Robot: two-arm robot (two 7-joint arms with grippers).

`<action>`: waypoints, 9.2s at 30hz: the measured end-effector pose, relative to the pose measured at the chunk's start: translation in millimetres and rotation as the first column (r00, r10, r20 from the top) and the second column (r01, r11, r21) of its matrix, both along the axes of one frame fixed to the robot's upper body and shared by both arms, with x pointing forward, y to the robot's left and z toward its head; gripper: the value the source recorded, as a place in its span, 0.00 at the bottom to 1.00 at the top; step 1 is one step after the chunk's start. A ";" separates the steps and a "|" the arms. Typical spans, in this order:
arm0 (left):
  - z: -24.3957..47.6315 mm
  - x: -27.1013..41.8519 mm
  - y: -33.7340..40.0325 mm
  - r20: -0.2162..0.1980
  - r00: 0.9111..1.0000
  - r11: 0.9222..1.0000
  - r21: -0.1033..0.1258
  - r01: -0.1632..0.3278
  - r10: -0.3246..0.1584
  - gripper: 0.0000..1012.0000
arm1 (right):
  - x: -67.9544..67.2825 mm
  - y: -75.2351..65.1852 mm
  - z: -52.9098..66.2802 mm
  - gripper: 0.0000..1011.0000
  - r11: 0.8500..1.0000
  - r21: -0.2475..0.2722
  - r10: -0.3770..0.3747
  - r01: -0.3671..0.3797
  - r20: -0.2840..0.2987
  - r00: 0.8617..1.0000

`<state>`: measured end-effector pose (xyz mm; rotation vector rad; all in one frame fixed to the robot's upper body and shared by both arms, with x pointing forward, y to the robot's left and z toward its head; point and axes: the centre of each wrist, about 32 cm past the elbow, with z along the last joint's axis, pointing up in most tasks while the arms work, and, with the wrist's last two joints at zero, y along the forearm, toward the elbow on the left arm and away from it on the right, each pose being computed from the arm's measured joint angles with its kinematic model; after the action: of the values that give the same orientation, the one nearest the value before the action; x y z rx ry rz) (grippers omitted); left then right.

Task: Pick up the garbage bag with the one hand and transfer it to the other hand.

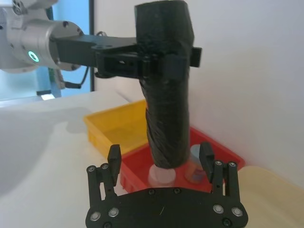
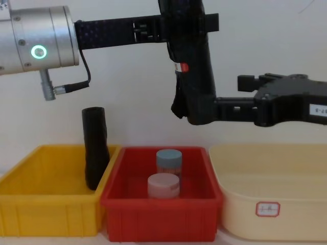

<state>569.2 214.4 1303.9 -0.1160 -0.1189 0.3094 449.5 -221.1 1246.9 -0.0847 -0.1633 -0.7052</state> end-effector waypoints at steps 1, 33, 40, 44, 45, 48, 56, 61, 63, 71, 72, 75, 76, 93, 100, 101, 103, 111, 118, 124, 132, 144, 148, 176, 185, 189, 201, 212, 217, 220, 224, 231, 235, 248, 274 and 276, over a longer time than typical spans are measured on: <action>0.0 -0.1 -0.4 0.000 1.000 1.000 -0.001 0.002 -0.002 0.49 | 0.7 1.3 1.1 0.99 1.000 0.003 0.009 -0.009 -0.001 1.000; 1.9 -5.8 -7.0 -0.032 0.998 0.998 -0.013 0.056 -0.056 0.49 | 18.9 13.1 4.2 0.99 0.997 0.038 0.062 -0.059 -0.064 0.996; 2.2 -6.7 -9.3 -0.044 0.997 0.998 -0.013 0.069 -0.070 0.49 | 22.4 14.7 3.8 0.99 0.997 0.042 0.070 -0.067 -0.073 0.995; 1.5 -7.4 -11.1 -0.051 0.996 0.997 -0.012 0.077 -0.077 0.49 | 24.0 16.0 3.9 0.99 0.996 0.045 0.078 -0.074 -0.077 0.994; 1.1 -7.7 -12.0 -0.054 0.995 0.997 -0.011 0.080 -0.080 0.49 | 24.3 16.2 4.0 0.99 0.996 0.045 0.079 -0.076 -0.077 0.994; 0.2 -8.2 -13.6 -0.059 0.995 0.996 -0.009 0.085 -0.085 0.49 | 25.5 17.0 4.3 0.99 0.996 0.047 0.084 -0.080 -0.078 0.993; -2.6 -9.4 -17.9 -0.073 0.993 0.995 -0.003 0.095 -0.095 0.49 | 28.2 18.7 5.1 0.99 0.995 0.051 0.093 -0.089 -0.079 0.992; -4.0 -9.8 -20.0 -0.080 0.992 0.995 0.000 0.098 -0.098 0.49 | 29.0 19.4 5.2 0.91 0.994 0.052 0.097 -0.093 -0.080 0.992; -4.4 -10.0 -20.6 -0.082 0.992 0.995 0.002 0.099 -0.099 0.49 | 29.2 19.6 5.4 0.88 0.994 0.052 0.098 -0.094 -0.079 0.992; -5.3 -10.2 -22.0 -0.086 0.991 0.995 0.004 0.103 -0.102 0.49 | 29.9 20.2 5.5 0.68 0.994 0.053 0.100 -0.096 -0.080 0.992; -5.4 -10.3 -22.2 -0.087 0.991 0.995 0.004 0.103 -0.102 0.49 | 30.0 20.2 5.5 0.63 0.994 0.053 0.100 -0.096 -0.079 0.992; -5.5 -10.3 -22.4 -0.088 0.991 0.995 0.005 0.103 -0.103 0.49 | 30.1 20.3 5.5 0.56 0.994 0.054 0.101 -0.097 -0.080 0.992; -5.6 -10.3 -22.5 -0.088 0.991 0.995 0.005 0.103 -0.103 0.49 | 30.1 20.4 5.4 0.53 0.994 0.054 0.101 -0.097 -0.080 0.992; -6.3 -10.5 -23.3 -0.091 0.991 0.995 0.007 0.104 -0.103 0.76 | 28.3 19.3 5.2 0.53 0.994 0.076 0.081 -0.074 -0.090 0.993; -6.2 -10.6 -22.6 -0.092 0.991 0.995 0.007 0.103 -0.102 0.95 | 27.3 16.6 6.2 0.53 0.996 0.075 0.052 -0.046 -0.088 0.995; -6.2 -10.6 -22.6 -0.092 0.991 0.995 0.007 0.103 -0.102 0.99 | 27.3 16.0 6.5 0.53 0.996 0.075 0.049 -0.042 -0.087 0.995; -5.7 -10.8 -21.6 -0.091 0.991 0.995 0.005 0.103 -0.102 0.99 | 27.2 15.0 6.9 0.53 0.997 0.073 0.042 -0.036 -0.086 0.995; -4.0 -12.3 -15.1 -0.100 0.991 0.996 -0.015 0.089 -0.091 0.99 | 27.3 7.4 8.8 0.53 0.998 0.060 0.004 0.001 -0.079 0.997; -2.5 -14.3 -6.0 -0.109 0.992 0.997 -0.033 0.065 -0.068 0.99 | 27.6 -1.0 11.0 0.53 0.998 0.046 -0.032 0.036 -0.070 0.997; -1.4 -16.4 3.5 -0.117 0.992 0.998 -0.046 0.036 -0.041 0.99 | 28.2 -8.8 13.5 0.53 0.997 0.029 -0.073 0.075 -0.061 0.995; -1.2 -20.5 16.0 -0.126 0.992 0.998 -0.059 -0.015 0.007 0.99 | 30.5 -17.5 16.5 0.53 0.990 0.007 -0.143 0.144 -0.060 0.988; -6.9 -27.8 29.5 -0.150 0.980 0.988 -0.061 -0.141 0.131 0.99 | 43.0 -27.4 18.8 0.53 0.964 -0.028 -0.265 0.264 -0.070 0.962; -10.3 -29.3 31.4 -0.161 0.970 0.980 -0.056 -0.193 0.181 0.99 | 47.6 -30.0 19.0 0.53 0.954 -0.038 -0.299 0.297 -0.069 0.952; -40.6 -19.9 14.4 -0.236 0.834 0.864 0.053 -0.501 0.498 0.99 | 74.2 -49.0 7.3 0.53 0.923 -0.094 -0.381 0.373 -0.098 0.919; -45.3 -14.4 6.7 -0.240 0.821 0.853 0.074 -0.517 0.518 0.99 | 79.1 -49.9 0.3 0.53 0.936 -0.098 -0.349 0.339 -0.109 0.931; -46.4 -13.1 4.6 -0.241 0.818 0.851 0.079 -0.520 0.522 0.99 | 80.7 -49.9 -1.8 0.56 0.939 -0.099 -0.338 0.328 -0.113 0.934; -48.3 -10.7 1.2 -0.242 0.813 0.846 0.089 -0.526 0.530 0.99 | 83.4 -49.8 -6.0 0.87 0.946 -0.102 -0.318 0.307 -0.119 0.940; -48.8 -10.0 -0.1 -0.242 0.811 0.845 0.092 -0.527 0.532 0.99 | 84.3 -49.8 -7.4 0.99 0.948 -0.104 -0.311 0.300 -0.121 0.943; -49.0 -9.8 -0.4 -0.242 0.811 0.845 0.093 -0.527 0.533 0.99 | 84.2 -49.1 -7.5 0.99 0.948 -0.107 -0.311 0.299 -0.121 0.943; -49.1 -9.8 -0.5 -0.242 0.811 0.844 0.093 -0.528 0.533 0.99 | 83.9 -46.4 -6.8 0.99 0.949 -0.117 -0.306 0.293 -0.122 0.944; -49.1 -9.7 -0.7 -0.242 0.810 0.844 0.093 -0.528 0.534 0.99 | 84.1 -40.4 -4.6 0.99 0.950 -0.140 -0.296 0.278 -0.125 0.947; -49.0 -9.5 -0.8 -0.241 0.810 0.844 0.093 -0.528 0.534 0.99 | 87.0 -21.8 0.2 0.99 0.954 -0.194 -0.261 0.230 -0.152 0.953; -49.1 -9.5 -0.9 -0.242 0.810 0.844 0.093 -0.528 0.534 0.99 | 89.9 -10.8 1.9 0.99 0.954 -0.222 -0.242 0.202 -0.169 0.955; -49.1 -9.4 -0.9 -0.242 0.810 0.844 0.093 -0.528 0.534 0.99 | 99.4 19.4 11.0 0.99 0.949 -0.291 -0.183 0.118 -0.208 0.961; -49.1 -9.5 -0.9 -0.242 0.810 0.844 0.093 -0.528 0.534 0.99 | 116.9 53.4 18.9 0.99 0.943 -0.333 -0.106 0.005 -0.285 0.953; -49.1 -9.5 -0.9 -0.242 0.810 0.844 0.093 -0.528 0.534 0.99 | 119.5 54.9 16.9 0.99 0.944 -0.329 -0.106 0.003 -0.296 0.949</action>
<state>559.7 213.5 1254.8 -0.0161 0.1121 0.8853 568.9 -166.1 1263.9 -0.5174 0.0276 -0.7070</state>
